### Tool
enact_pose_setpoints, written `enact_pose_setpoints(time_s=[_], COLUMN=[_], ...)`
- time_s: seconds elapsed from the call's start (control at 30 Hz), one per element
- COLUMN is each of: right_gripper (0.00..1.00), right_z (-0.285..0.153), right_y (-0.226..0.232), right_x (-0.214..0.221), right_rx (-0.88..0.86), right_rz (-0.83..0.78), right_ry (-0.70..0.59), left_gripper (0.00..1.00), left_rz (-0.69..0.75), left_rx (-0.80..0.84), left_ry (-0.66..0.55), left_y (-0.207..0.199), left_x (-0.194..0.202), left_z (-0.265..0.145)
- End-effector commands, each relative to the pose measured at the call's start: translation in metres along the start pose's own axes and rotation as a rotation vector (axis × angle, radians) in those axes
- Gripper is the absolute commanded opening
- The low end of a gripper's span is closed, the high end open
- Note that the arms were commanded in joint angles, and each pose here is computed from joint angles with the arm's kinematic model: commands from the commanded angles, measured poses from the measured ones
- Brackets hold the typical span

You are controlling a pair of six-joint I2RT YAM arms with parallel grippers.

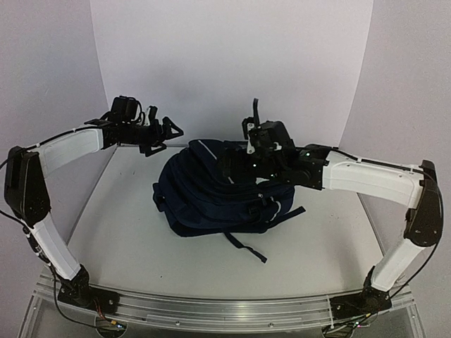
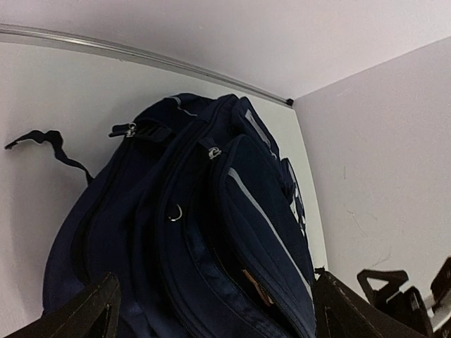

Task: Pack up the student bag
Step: Place the personal item in the student bag, then adjust the student bag at the center of the board.

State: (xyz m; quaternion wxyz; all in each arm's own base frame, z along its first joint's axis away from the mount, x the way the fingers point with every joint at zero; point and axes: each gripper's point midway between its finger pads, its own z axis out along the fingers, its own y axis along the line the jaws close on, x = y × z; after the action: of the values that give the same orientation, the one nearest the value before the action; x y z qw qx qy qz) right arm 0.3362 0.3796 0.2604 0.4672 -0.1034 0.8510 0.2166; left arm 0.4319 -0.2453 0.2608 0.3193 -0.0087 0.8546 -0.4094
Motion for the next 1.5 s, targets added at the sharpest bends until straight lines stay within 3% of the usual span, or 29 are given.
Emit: enact_pose_setpoints(time_s=[0.0, 0.17, 0.33, 0.6, 0.83, 1.03, 1.17, 1.27, 1.47], right_gripper=[0.98, 0.98, 0.98, 0.96, 0.91, 0.93, 0.98, 0.98, 0.98], right_z=[-0.001, 0.012, 0.023, 0.063, 0.095, 0.089, 0.057, 0.029, 0.002], right_y=[-0.076, -0.133, -0.154, -0.135, -0.173, -0.23, -0.253, -0.259, -0.212], right_x=[0.0, 0.039, 0.075, 0.102, 0.078, 0.02, -0.01, -0.018, 0.0], right_rx=[0.076, 0.179, 0.232, 0.022, 0.053, 0.109, 0.218, 0.29, 0.069], right_rz=[0.292, 0.419, 0.498, 0.617, 0.532, 0.421, 0.324, 0.281, 0.38], right_ry=[0.028, 0.106, 0.154, 0.159, 0.096, -0.022, -0.073, -0.071, 0.046], left_gripper=[0.94, 0.93, 0.9, 0.91, 0.91, 0.91, 0.93, 0.98, 1.0], left_rz=[0.137, 0.195, 0.194, 0.156, 0.177, 0.202, 0.229, 0.268, 0.261], left_rx=[0.187, 0.272, 0.343, 0.446, 0.442, 0.506, 0.45, 0.305, 0.134], left_ry=[0.045, 0.103, 0.159, 0.229, 0.281, 0.31, 0.238, 0.16, 0.079], left_y=[-0.038, -0.034, -0.031, -0.026, -0.063, -0.118, -0.119, -0.098, -0.05], left_x=[-0.012, -0.006, 0.015, 0.08, 0.153, 0.201, 0.194, 0.184, 0.152], left_z=[0.016, 0.045, 0.054, 0.037, 0.024, 0.001, -0.026, -0.041, -0.049])
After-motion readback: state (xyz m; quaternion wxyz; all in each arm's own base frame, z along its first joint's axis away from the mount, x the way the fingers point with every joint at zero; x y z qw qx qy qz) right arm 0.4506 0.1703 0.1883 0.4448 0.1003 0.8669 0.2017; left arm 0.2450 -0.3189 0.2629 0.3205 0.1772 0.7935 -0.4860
